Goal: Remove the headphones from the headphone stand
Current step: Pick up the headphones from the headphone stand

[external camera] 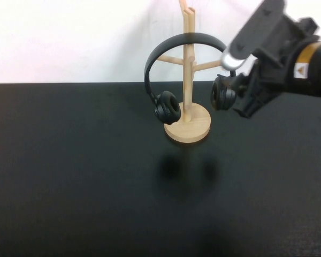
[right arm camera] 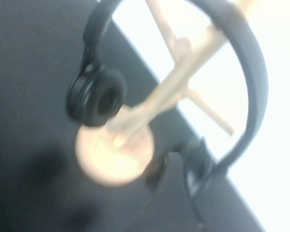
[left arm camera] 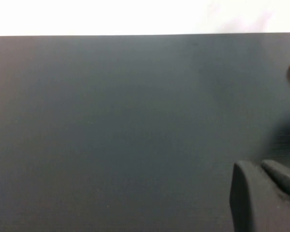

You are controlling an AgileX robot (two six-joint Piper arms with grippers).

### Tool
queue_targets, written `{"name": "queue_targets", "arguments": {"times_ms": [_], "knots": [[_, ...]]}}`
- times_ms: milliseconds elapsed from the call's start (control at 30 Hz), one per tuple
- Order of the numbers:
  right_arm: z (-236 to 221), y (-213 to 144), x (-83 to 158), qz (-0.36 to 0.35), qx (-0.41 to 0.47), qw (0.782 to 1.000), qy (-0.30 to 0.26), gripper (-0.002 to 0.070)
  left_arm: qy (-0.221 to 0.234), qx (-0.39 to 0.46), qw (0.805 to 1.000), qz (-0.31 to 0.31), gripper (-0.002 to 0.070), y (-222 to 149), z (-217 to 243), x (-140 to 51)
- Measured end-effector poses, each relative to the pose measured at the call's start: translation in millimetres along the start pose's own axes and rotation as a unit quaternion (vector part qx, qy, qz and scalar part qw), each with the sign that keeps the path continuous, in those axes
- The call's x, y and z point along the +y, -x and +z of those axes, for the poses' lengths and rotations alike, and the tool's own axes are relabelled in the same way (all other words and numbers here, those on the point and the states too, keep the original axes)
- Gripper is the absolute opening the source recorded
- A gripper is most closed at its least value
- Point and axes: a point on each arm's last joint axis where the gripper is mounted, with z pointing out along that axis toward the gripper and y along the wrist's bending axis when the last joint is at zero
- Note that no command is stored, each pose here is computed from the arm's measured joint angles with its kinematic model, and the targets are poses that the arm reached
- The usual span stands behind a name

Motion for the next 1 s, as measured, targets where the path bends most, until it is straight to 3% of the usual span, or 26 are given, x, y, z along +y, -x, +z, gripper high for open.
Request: {"name": "queue_targets", "arguments": {"times_ms": [100, 267, 600, 800, 900, 1000], "knots": [[16, 3, 2, -0.056, -0.032, 0.998, -0.009, 0.0530, 0.000, 0.000, 1.000, 0.000, -0.0004, 0, 0, 0.0], [43, 4, 3, -0.120, -0.054, 0.991, -0.019, 0.0546, 0.000, 0.000, 1.000, 0.000, -0.0004, 0, 0, 0.0], [101, 3, -25, -0.122, -0.036, 0.991, -0.043, 0.0549, 0.000, 0.000, 1.000, 0.000, -0.0004, 0, 0, 0.0], [124, 4, -28, -0.121, -0.034, 0.991, -0.043, 0.0547, 0.000, 0.000, 1.000, 0.000, -0.0004, 0, 0, 0.0], [129, 3, -27, -0.123, -0.037, 0.991, -0.044, 0.0510, 0.000, 0.000, 1.000, 0.000, -0.0004, 0, 0, 0.0], [132, 2, -27, -0.127, -0.037, 0.990, -0.044, 0.0424, 0.000, 0.000, 1.000, 0.000, -0.0004, 0, 0, 0.0]]}}
